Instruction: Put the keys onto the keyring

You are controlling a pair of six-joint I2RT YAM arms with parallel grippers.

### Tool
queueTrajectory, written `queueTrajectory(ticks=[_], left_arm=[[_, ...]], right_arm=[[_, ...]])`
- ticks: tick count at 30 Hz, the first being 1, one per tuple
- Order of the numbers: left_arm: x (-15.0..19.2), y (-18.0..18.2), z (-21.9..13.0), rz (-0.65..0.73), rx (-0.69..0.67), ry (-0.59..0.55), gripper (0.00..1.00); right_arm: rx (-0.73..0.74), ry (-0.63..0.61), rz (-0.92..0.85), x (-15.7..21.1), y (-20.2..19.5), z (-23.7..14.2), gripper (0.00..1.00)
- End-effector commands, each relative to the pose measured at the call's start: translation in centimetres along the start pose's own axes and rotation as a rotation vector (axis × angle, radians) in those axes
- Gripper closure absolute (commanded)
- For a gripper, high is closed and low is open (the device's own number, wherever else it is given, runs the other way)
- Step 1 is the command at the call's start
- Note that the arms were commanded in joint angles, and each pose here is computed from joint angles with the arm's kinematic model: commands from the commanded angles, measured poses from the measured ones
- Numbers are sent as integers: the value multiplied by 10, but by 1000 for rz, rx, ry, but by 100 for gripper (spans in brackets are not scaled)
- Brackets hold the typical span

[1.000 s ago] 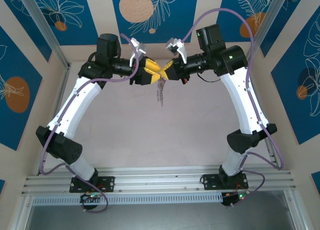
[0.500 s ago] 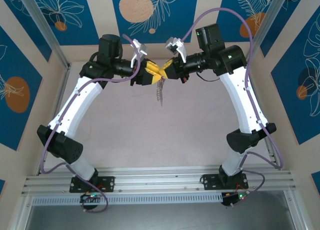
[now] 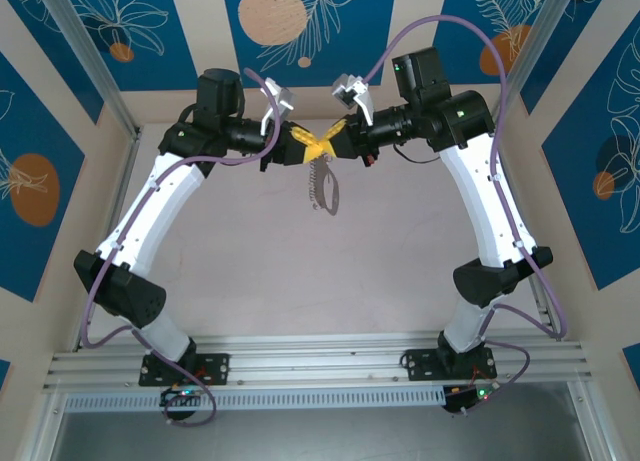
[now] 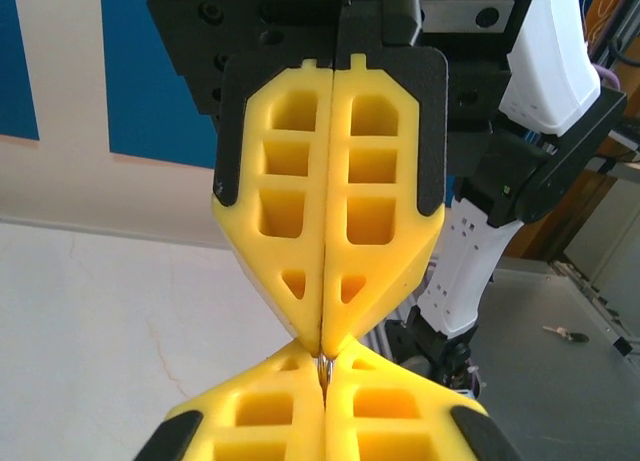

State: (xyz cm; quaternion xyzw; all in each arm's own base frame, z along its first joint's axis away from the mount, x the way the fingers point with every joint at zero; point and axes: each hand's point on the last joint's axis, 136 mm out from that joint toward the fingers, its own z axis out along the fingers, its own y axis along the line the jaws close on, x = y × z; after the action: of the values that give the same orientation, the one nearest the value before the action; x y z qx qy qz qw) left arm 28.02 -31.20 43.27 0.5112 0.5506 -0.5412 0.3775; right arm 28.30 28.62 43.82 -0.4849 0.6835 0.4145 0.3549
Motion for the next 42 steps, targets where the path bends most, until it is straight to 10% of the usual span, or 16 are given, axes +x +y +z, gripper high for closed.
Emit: queueTrajectory(ticks=[1,5,11,20,42], left_arm=[[-11,-12,5,56,51,-18,100],[-15,-11,7,62,36,-26,100],[-31,1,4,80,-75,-81,100],[-54,-4,-1,103,-138,-195,100],[-76,-14,3,76,-185,-380,100]], right_arm=[[-32,-41,-13,-11,9,-3,100],[-17,-66,-13,-18,7,-7,100],[72,-207,25,-30,-3,-48,69],[304,-414,109,-1,-31,-77,68],[236,-447,87,13,-13,-10,60]])
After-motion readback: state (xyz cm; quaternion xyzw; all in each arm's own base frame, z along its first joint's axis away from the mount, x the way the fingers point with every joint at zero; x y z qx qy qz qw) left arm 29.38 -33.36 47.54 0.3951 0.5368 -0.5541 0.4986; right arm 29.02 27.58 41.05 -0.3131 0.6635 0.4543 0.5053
